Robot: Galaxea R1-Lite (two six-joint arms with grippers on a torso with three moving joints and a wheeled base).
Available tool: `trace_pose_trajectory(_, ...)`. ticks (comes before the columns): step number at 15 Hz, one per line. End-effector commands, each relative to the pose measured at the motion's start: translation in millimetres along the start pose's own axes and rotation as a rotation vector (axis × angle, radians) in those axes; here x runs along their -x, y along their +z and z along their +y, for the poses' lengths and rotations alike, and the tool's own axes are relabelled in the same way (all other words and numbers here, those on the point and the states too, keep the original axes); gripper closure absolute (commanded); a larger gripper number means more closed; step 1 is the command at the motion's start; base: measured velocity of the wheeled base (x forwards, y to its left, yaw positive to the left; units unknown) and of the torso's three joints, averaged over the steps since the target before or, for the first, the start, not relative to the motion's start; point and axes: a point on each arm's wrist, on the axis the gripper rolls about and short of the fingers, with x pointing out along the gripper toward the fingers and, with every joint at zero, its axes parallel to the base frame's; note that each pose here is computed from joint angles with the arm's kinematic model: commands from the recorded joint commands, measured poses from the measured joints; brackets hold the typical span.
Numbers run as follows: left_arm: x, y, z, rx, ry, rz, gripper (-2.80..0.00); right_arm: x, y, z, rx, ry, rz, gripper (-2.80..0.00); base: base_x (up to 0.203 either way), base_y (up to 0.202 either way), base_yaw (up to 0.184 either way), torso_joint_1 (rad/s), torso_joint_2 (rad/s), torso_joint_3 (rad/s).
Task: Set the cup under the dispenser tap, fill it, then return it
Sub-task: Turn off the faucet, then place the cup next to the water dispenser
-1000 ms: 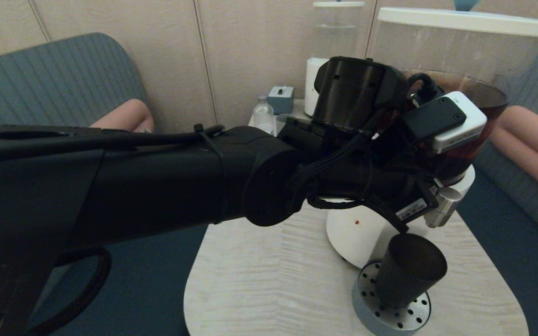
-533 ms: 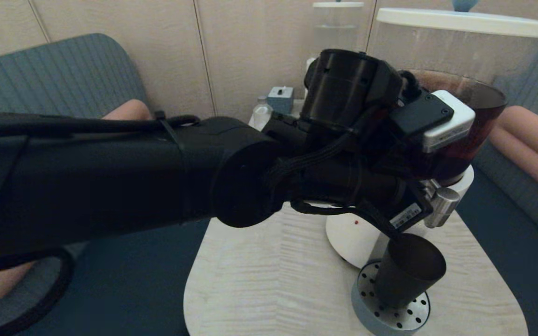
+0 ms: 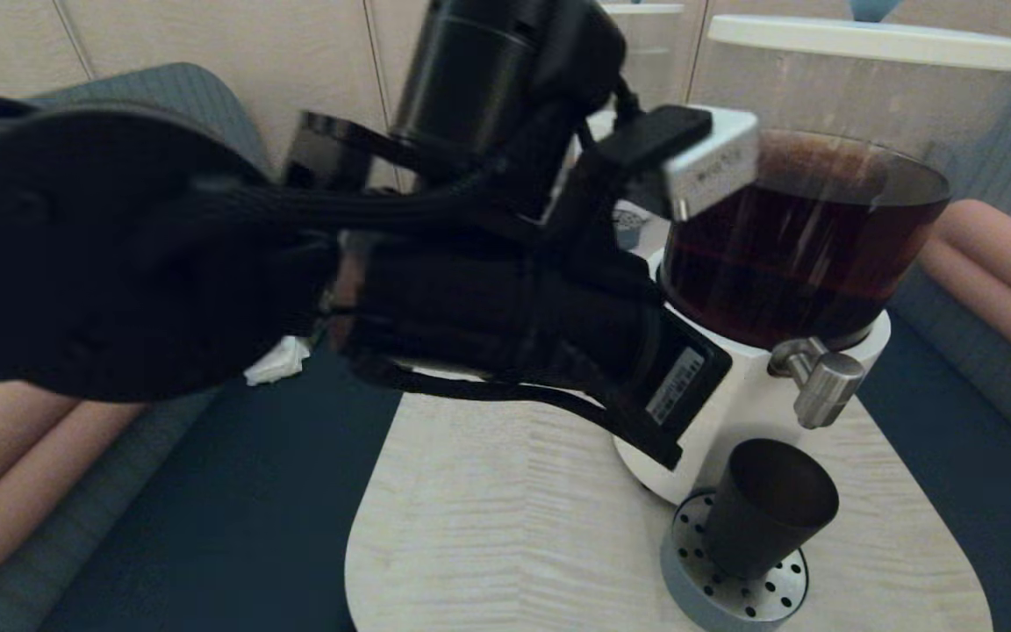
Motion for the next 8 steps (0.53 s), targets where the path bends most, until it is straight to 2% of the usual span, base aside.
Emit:
trace_pose_trajectory(1, 47, 13, -3.0, 0.115, 0.026, -0.087, 0.00, -1, -3, 0, 0.000, -0.001, 0.008, 0.00, 0.000, 0.000, 0.000, 0.000, 0.00, 0.000)
trace_pose_trajectory(2, 63, 15, -0.1, 0.176, 0.043, -0.118, 0.00, -1, -3, 0, 0.000, 0.000, 0.010, 0.00, 0.000, 0.000, 0.000, 0.000, 0.00, 0.000)
trace_pose_trajectory(4, 91, 12, 6.5, 0.241, 0.069, -0.160, 0.00, -1, -3, 0, 0.000, -0.001, 0.010, 0.00, 0.000, 0.000, 0.000, 0.000, 0.00, 0.000)
trace_pose_trajectory(6, 129, 6, 8.2, 0.253, 0.107, -0.208, 0.00, -1, -3, 0, 0.000, -0.001, 0.010, 0.00, 0.000, 0.000, 0.000, 0.000, 0.00, 0.000)
trace_pose_trajectory(8, 171, -14, 7.3, 0.253, 0.197, -0.227, 0.00, -1, -3, 0, 0.000, -0.001, 0.010, 0.00, 0.000, 0.000, 0.000, 0.000, 0.00, 0.000)
